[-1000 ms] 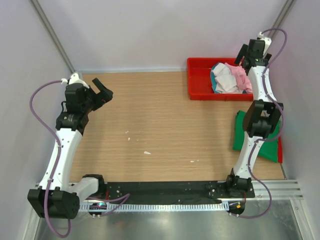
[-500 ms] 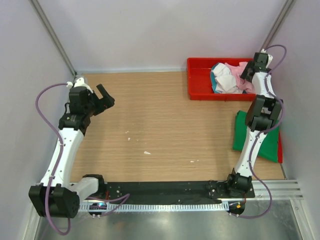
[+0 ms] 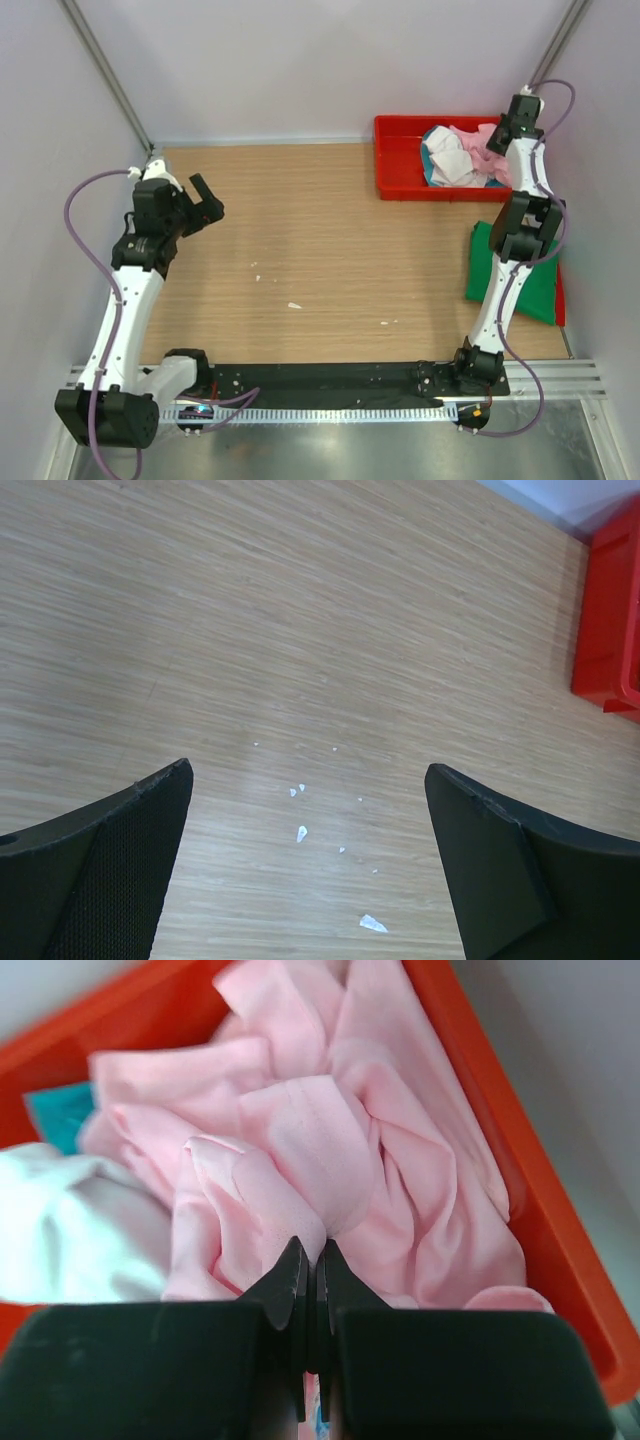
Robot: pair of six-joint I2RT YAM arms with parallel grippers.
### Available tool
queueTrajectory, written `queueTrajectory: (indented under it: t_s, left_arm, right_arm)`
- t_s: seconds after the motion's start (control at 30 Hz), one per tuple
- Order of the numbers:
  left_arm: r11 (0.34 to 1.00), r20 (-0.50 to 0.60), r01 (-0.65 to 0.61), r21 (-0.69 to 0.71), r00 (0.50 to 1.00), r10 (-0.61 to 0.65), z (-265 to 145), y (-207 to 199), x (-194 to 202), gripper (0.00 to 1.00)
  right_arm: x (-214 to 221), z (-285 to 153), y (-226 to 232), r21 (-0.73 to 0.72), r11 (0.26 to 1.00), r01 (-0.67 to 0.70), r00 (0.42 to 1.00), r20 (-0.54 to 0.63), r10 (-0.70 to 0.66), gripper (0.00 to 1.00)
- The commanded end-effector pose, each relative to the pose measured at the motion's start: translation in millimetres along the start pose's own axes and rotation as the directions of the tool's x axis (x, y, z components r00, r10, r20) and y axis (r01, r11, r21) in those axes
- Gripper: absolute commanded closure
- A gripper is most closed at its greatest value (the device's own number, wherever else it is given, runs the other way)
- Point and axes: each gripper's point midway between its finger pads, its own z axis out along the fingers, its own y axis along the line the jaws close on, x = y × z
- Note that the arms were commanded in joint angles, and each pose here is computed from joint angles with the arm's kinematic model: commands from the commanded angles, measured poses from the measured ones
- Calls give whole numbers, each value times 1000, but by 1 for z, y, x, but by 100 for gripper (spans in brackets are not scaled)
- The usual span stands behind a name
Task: Fold and stack the t-shirts
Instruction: Grab the tshirt from the pile, then move the tshirt to the center of the board
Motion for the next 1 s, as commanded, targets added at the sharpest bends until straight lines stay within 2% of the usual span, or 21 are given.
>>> queueTrajectory:
  t_s: [0.0, 0.07, 0.1, 0.2, 0.23, 0.3, 0.33, 0.43, 0.53, 0.6, 0.63, 0.67, 0.77, 0.83, 0.93, 0.97]
  left_arm:
    - [999, 63, -35, -3, 997, 35, -15, -2, -19, 0]
    - [999, 81, -41, 1, 996, 40, -20, -5, -27, 0]
    - [999, 91, -35, 6, 995, 35, -23, -6, -29, 0]
    - [999, 121, -21, 48, 993, 15, -30, -15, -35, 0]
    - [998, 123, -19, 65, 992, 11, -32, -18, -36, 0]
    - [997, 132, -13, 74, 991, 3, -35, -20, -38, 0]
    - [997, 134, -11, 75, 991, 0, -36, -20, -39, 0]
    - [994, 127, -5, 112, 992, -10, -42, -27, -38, 0]
    - [994, 131, -6, 107, 991, -8, -50, -26, -39, 0]
    - [995, 135, -14, 97, 991, 1, -55, -25, -40, 0]
    - [996, 147, -16, 92, 989, 2, -59, -24, -44, 0]
    - [995, 144, -20, 93, 990, 6, -61, -24, -43, 0]
    - [998, 145, -27, 57, 989, 19, -67, -16, -40, 0]
    - [998, 133, -22, 52, 991, 15, -68, -13, -33, 0]
    - [999, 100, -8, 40, 995, 4, -65, -8, -21, 0]
    - [999, 93, -3, 37, 996, 0, -64, -7, -18, 0]
  right_arm:
    - [-127, -127, 38, -167, 986, 0, 954, 296, 50, 99]
    - [-159, -171, 50, -204, 979, 26, 914, 402, 60, 99]
    - [-180, -211, 56, -239, 970, 42, 882, 465, 76, 99]
    - [-200, -277, 94, -382, 916, 126, 841, 530, 105, 99]
    - [-203, -312, 116, -440, 880, 180, 824, 555, 109, 99]
    - [-198, -344, 142, -489, 837, 247, 811, 577, 98, 99]
    - [-188, -372, 171, -537, 788, 301, 805, 586, 93, 99]
    - [-156, -406, 220, -611, 698, 373, 815, 575, 69, 99]
    - [-91, -433, 292, -740, 545, 395, 873, 487, 29, 99]
    - [-57, -436, 318, -776, 497, 390, 895, 447, -4, 99]
    - [-31, -422, 332, -783, 488, 386, 906, 421, -41, 99]
    - [-5, -428, 351, -800, 456, 389, 912, 404, -67, 99]
    - [72, -403, 381, -847, 411, 337, 941, 307, -141, 99]
    - [149, -389, 406, -877, 380, 293, 950, 222, -221, 99]
    - [262, -373, 429, -893, 390, 223, 929, 73, -363, 99]
    - [287, -373, 434, -901, 387, 193, 921, 31, -388, 99]
